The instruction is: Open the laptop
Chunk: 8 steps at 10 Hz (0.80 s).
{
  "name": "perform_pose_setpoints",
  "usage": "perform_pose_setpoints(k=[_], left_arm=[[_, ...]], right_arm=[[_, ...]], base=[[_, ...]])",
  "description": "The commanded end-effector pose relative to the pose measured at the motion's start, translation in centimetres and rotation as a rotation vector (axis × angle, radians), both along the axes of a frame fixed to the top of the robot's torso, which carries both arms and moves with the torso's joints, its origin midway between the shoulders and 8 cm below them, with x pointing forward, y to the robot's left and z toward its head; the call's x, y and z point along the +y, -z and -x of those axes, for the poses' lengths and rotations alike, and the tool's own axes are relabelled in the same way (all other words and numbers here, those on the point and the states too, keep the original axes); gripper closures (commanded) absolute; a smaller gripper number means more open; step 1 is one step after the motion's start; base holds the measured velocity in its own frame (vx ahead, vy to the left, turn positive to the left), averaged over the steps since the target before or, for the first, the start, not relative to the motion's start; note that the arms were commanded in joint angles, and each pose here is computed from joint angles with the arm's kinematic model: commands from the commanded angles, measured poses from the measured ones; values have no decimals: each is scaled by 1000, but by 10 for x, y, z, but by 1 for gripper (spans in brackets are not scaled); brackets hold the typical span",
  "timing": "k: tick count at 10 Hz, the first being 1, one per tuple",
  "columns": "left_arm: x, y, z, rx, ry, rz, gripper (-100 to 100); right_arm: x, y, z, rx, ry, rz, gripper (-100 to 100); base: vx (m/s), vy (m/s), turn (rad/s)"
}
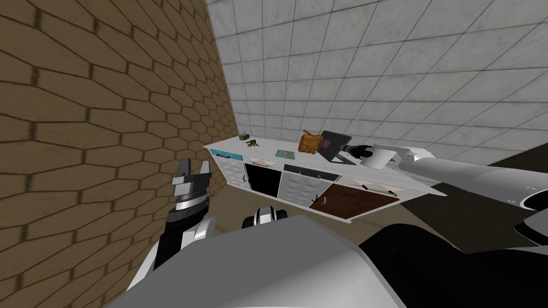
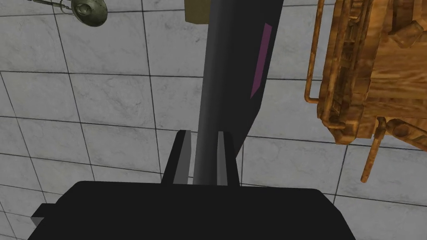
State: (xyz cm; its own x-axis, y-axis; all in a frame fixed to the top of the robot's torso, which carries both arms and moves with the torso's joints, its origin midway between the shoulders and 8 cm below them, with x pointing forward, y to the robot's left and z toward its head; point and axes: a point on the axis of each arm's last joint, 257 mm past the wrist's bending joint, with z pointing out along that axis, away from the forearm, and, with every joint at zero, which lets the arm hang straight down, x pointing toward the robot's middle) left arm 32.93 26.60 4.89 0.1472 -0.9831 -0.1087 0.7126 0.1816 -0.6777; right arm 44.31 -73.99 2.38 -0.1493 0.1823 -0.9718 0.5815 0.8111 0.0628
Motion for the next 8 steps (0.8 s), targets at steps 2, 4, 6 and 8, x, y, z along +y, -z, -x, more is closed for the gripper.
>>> perform_pose_setpoints(k=[2, 4, 6, 8], left_arm=[[0, 0, 0, 0, 0, 0, 0], [0, 0, 0, 0, 0, 0, 0], [0, 0, 0, 0, 0, 0, 0], [0, 0, 0, 0, 0, 0, 0]], right_arm=[[-9, 21, 12, -31, 51, -112, 100], [-7, 19, 10, -76, 43, -163, 100], [-8, 34, 16, -105, 58, -239, 100], [-8, 42, 19, -119, 66, -276, 100]], base=[[-58, -60, 75], [-29, -35, 34], [-43, -89, 74], [-39, -60, 36]])
